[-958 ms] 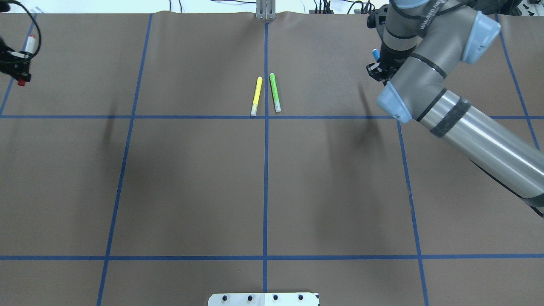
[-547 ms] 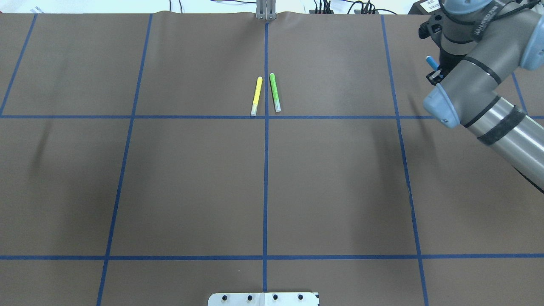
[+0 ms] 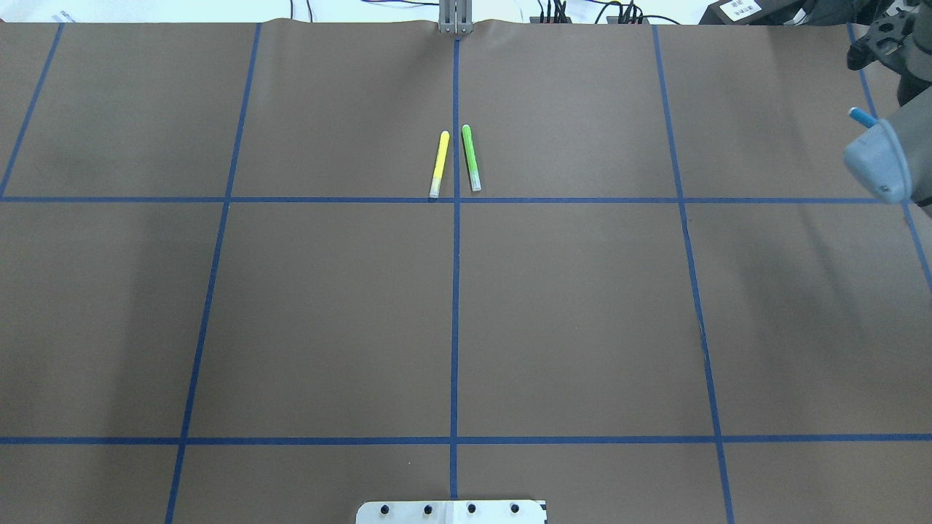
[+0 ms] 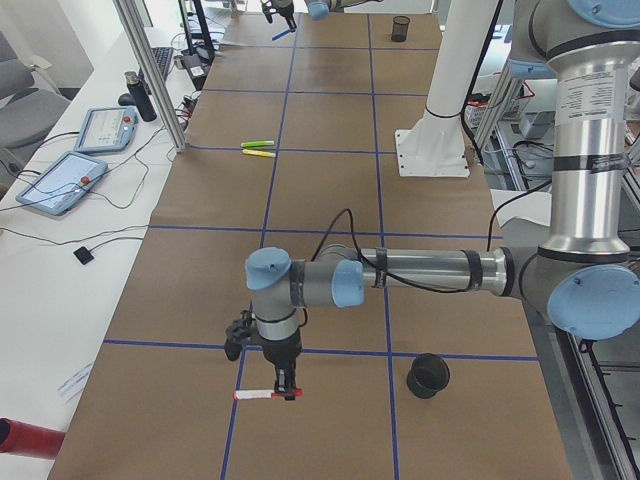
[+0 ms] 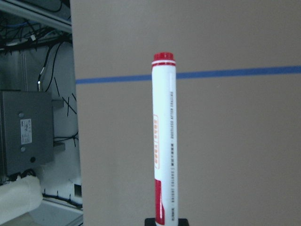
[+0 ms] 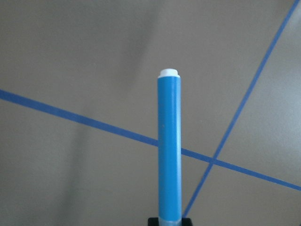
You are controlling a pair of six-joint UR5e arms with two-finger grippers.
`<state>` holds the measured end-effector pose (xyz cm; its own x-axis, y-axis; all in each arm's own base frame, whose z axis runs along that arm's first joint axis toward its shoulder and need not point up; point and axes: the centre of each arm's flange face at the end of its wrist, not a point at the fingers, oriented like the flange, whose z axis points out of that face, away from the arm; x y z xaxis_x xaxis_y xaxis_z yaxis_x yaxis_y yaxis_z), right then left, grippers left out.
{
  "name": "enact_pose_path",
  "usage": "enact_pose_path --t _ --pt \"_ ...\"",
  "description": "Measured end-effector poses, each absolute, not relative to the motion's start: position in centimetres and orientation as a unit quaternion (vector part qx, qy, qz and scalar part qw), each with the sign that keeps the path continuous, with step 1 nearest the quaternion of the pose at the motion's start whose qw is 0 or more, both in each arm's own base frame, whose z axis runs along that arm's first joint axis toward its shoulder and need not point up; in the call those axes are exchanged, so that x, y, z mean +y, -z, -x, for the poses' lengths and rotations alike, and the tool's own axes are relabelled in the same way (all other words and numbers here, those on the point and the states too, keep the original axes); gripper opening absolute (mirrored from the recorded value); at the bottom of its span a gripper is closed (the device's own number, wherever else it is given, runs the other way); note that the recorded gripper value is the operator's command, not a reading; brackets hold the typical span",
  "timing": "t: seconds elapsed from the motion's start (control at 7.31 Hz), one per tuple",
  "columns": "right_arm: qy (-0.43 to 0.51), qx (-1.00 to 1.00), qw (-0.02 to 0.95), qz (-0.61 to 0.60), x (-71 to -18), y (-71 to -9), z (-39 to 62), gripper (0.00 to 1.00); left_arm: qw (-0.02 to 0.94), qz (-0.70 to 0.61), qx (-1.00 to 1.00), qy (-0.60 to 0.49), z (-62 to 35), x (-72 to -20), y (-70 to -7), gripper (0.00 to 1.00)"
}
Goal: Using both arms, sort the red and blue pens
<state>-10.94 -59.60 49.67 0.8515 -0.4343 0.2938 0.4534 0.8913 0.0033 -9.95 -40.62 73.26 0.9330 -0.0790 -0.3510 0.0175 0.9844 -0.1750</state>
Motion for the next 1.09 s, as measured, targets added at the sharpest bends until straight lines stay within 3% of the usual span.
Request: enact_pose_path --t 0.41,1.09 --pt "0.193 -0.187 0.961 0.065 -57.6 -53.6 4.1 0.00 0.925 0.222 0.275 0.138 12.9 -30.5 -77.6 0.00" --pt "0.140 -0.251 0.953 0.095 -54.6 -57.4 0.5 0.00 0.762 0.433 0.384 0.288 11.7 -23.4 -73.6 0.00"
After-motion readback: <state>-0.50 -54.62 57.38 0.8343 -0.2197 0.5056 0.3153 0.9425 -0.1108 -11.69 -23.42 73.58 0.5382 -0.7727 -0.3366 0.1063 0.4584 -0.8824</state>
